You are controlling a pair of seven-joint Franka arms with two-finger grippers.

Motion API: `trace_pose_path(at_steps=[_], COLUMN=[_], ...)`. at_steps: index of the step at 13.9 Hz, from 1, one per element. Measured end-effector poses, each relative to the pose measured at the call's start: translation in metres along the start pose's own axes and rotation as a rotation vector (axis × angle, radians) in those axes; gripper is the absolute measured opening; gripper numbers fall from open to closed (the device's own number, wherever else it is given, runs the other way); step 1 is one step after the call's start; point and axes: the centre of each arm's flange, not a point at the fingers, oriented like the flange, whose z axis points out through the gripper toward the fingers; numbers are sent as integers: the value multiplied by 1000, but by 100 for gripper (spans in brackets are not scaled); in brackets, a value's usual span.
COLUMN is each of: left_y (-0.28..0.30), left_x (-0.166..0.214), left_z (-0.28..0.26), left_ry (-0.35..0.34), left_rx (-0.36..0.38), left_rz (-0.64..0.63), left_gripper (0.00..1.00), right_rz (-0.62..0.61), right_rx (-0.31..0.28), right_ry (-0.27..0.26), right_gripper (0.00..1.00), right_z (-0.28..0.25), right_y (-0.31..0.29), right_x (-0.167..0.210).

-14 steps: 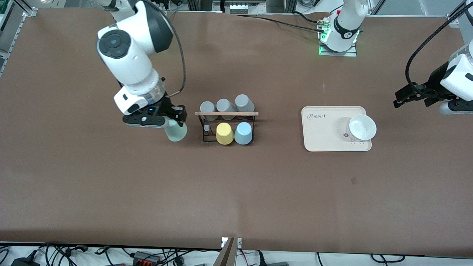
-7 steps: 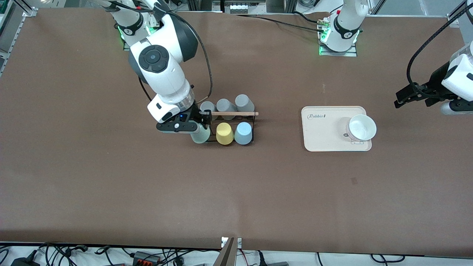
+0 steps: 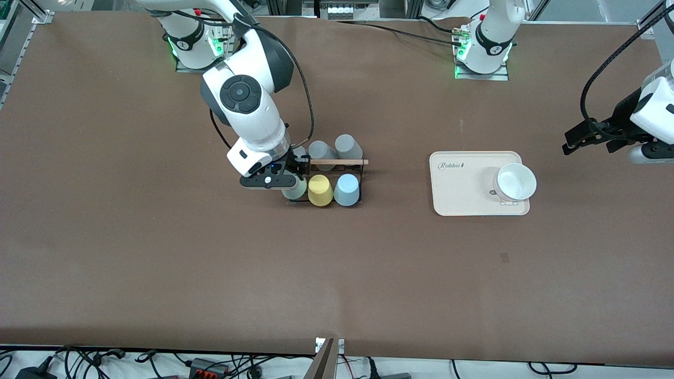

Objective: Hang scattered cups on rack with three cups
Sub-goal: 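Hang the teal cup on the rack peg beside the yellow cup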

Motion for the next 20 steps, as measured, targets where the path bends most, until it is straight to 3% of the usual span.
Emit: trace_pose_path(at_steps=[20], left_y=[0], left_x=[1], left_z=[-1], left_ry=[13], left_rx=[14], left_rz=[7], left_gripper=[100], right_rz=[-14], right_rx=[-35], right_ry=[-67], right_gripper=[67], right_z=[50], right_y=[-4], right_x=[-11])
